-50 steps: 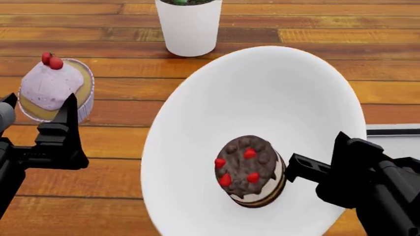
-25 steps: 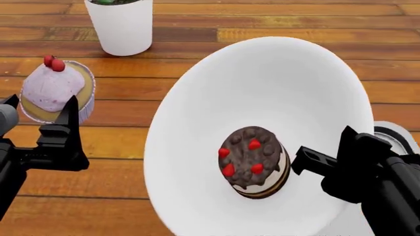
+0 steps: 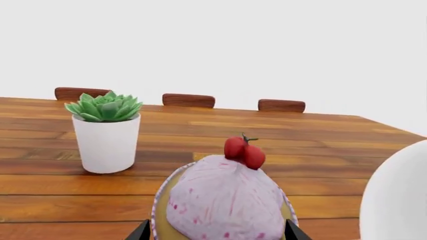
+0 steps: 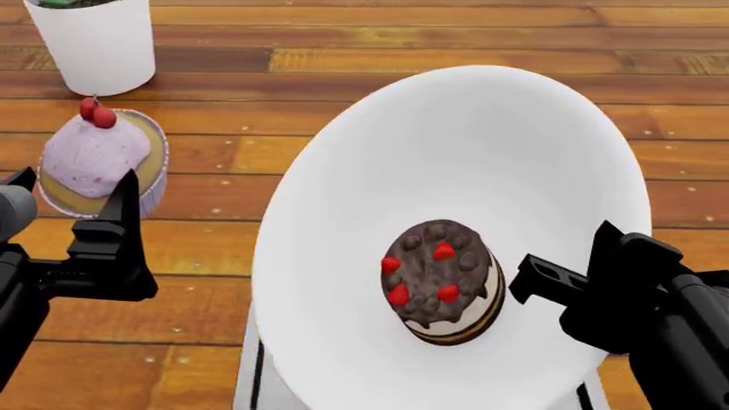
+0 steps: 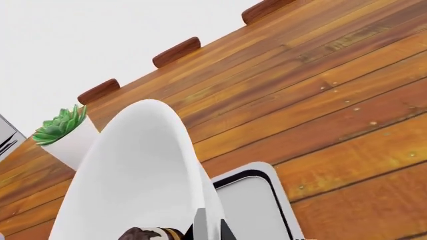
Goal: Pick up the bowl with cake and place it on the tray. Pick up the cupcake and place it on the tray.
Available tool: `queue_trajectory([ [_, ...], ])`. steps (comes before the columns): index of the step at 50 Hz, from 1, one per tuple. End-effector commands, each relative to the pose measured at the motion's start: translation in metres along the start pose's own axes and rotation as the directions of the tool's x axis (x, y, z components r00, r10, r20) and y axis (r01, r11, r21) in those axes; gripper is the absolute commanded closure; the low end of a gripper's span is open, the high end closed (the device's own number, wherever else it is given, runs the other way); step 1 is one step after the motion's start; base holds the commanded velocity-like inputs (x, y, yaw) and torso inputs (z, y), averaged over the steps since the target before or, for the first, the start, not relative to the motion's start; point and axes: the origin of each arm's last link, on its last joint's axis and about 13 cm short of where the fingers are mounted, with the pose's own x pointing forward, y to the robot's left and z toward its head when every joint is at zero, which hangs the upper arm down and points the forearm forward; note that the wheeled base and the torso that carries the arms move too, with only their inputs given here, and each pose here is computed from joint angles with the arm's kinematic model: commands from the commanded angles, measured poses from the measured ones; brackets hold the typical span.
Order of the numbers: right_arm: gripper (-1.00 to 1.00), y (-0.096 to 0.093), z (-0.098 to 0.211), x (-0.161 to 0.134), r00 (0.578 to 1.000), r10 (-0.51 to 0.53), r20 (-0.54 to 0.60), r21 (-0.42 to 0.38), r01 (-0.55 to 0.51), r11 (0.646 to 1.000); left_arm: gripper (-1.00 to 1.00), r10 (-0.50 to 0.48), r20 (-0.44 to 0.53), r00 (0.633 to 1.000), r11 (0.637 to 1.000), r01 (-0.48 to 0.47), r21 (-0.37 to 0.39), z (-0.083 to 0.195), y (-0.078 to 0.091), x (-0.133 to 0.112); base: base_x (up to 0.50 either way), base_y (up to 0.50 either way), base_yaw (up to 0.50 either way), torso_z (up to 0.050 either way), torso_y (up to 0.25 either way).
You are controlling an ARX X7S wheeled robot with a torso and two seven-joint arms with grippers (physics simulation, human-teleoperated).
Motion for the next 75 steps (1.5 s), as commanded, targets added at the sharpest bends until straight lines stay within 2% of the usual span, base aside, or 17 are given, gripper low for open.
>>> queue_trajectory([
  [1, 1.00, 0.000, 0.006, 0.000, 0.999, 0.013, 0.038, 0.016, -0.014, 1.000, 1.00, 0.004, 0.001, 1.000, 1.000, -0.004, -0.023, 0.001, -0.002, 0.000, 0.00, -0.50, 0.00, 0.010, 0.000],
  [14, 1.00, -0.003, 0.006, -0.001, 0.999, 0.013, 0.039, 0.013, -0.014, 1.000, 1.00, 0.004, 0.000, 1.000, 1.000, -0.004, -0.027, -0.001, -0.003, 0.000, 0.00, -0.50, 0.00, 0.000, 0.001],
  [22, 1.00, -0.003, 0.005, -0.004, 0.998, 0.023, 0.061, 0.007, -0.023, 1.000, 1.00, -0.025, -0.035, 0.999, 0.999, 0.023, -0.046, 0.001, -0.006, 0.001, 0.00, -0.01, 0.00, 0.000, 0.001],
  [33, 1.00, -0.001, 0.010, -0.007, 0.995, 0.028, 0.096, 0.005, -0.029, 1.000, 1.00, -0.127, -0.107, 0.986, 0.991, 0.124, -0.040, 0.014, -0.009, 0.025, 0.00, 0.00, 0.00, 0.001, 0.002],
  [39, 1.00, 0.000, 0.010, -0.007, 0.994, 0.029, 0.103, 0.009, -0.030, 1.000, 1.00, -0.153, -0.147, 0.977, 0.988, 0.149, -0.034, 0.016, -0.009, 0.040, 0.00, 0.00, 0.00, 0.000, 0.000],
  [47, 1.00, 0.001, 0.014, -0.008, 0.992, 0.035, 0.118, 0.011, -0.036, 0.999, 1.00, -0.136, -0.229, 0.964, 0.990, 0.140, 0.002, 0.005, -0.005, 0.075, 0.00, 0.00, 0.00, 0.001, 0.001],
  [53, 1.00, 0.000, 0.015, -0.009, 0.992, 0.034, 0.122, 0.010, -0.036, 0.999, 1.00, -0.121, -0.275, 0.954, 0.992, 0.129, 0.011, -0.009, -0.004, 0.088, 0.00, 0.00, 0.00, 0.000, 0.002],
  [58, 1.00, -0.001, 0.016, -0.010, 0.992, 0.032, 0.125, 0.011, -0.034, 0.999, 1.00, -0.129, -0.305, 0.943, 0.990, 0.138, 0.009, -0.015, -0.005, 0.091, 0.00, 0.00, 0.00, 0.000, 0.000],
  [63, 1.00, -0.002, 0.016, -0.011, 0.992, 0.034, 0.125, 0.012, -0.036, 0.999, 1.00, -0.121, -0.361, 0.924, 0.991, 0.133, 0.009, -0.037, -0.003, 0.089, 0.00, 0.00, 0.00, 0.000, 0.002],
  [75, 1.00, -0.001, 0.015, -0.016, 0.992, 0.027, 0.121, 0.015, -0.029, 0.999, 1.00, -0.083, -0.414, 0.906, 0.996, 0.079, -0.028, -0.064, 0.002, 0.085, 0.00, 0.00, 0.00, 0.001, 0.001],
])
